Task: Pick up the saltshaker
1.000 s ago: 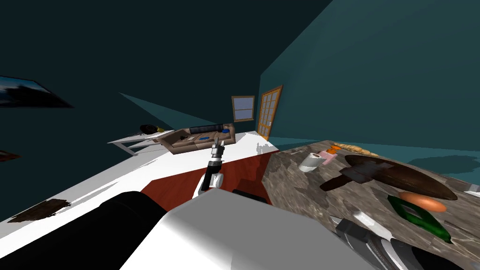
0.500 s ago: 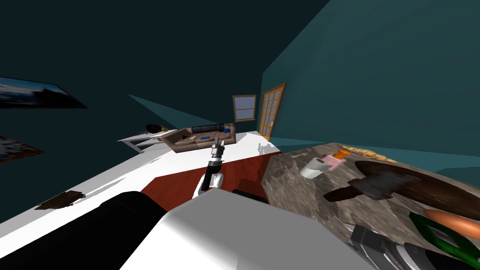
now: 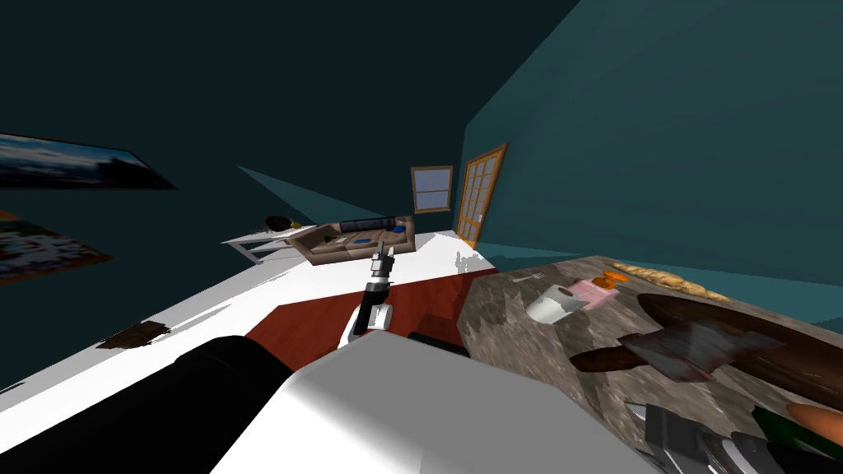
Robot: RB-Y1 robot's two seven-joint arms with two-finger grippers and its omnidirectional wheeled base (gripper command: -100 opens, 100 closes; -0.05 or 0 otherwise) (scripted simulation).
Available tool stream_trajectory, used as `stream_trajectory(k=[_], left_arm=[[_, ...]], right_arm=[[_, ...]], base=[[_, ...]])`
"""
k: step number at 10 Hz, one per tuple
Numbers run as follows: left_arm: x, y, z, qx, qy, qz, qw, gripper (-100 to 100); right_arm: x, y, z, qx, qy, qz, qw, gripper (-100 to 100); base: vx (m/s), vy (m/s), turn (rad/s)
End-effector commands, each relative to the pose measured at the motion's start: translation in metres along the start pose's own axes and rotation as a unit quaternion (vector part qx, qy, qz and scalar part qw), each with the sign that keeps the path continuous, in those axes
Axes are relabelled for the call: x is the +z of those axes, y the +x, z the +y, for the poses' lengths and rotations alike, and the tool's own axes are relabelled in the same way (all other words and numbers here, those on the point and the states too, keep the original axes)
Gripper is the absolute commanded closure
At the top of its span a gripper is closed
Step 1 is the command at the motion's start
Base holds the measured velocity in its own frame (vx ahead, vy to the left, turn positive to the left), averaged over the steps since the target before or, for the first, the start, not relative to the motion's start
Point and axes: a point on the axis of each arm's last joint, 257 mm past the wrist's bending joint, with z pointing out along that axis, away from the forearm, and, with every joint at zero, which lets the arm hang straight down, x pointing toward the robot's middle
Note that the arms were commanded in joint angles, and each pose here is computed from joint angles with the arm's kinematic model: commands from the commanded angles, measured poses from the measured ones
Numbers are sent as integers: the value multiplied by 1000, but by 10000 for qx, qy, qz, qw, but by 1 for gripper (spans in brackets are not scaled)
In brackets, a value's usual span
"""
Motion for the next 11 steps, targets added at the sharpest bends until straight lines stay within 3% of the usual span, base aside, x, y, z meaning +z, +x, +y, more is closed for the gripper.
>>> stream_trajectory(k=[1,8,9,10,11], left_arm=[[0,0,0,0,0,0,10000,0],[0,0,0,-1,1,0,10000,0],[0,0,0,-1,1,0,10000,0],[0,0,0,-1,0,0,10000,0],[0,0,0,-1,0,0,10000,0]], right_arm=[[-5,11,-6,-198,23,253,9995,-100],[-18,50,-6,-741,-134,967,9925,-100],[-17,46,-7,-673,-103,894,9937,-100],[-17,47,-7,-687,-110,905,9935,0],[-13,56,-3,-622,-107,899,9940,-100]], base=[[29,-74,54],[-19,-46,34],[-41,-15,6],[-6,-2,-1],[9,2,95]])
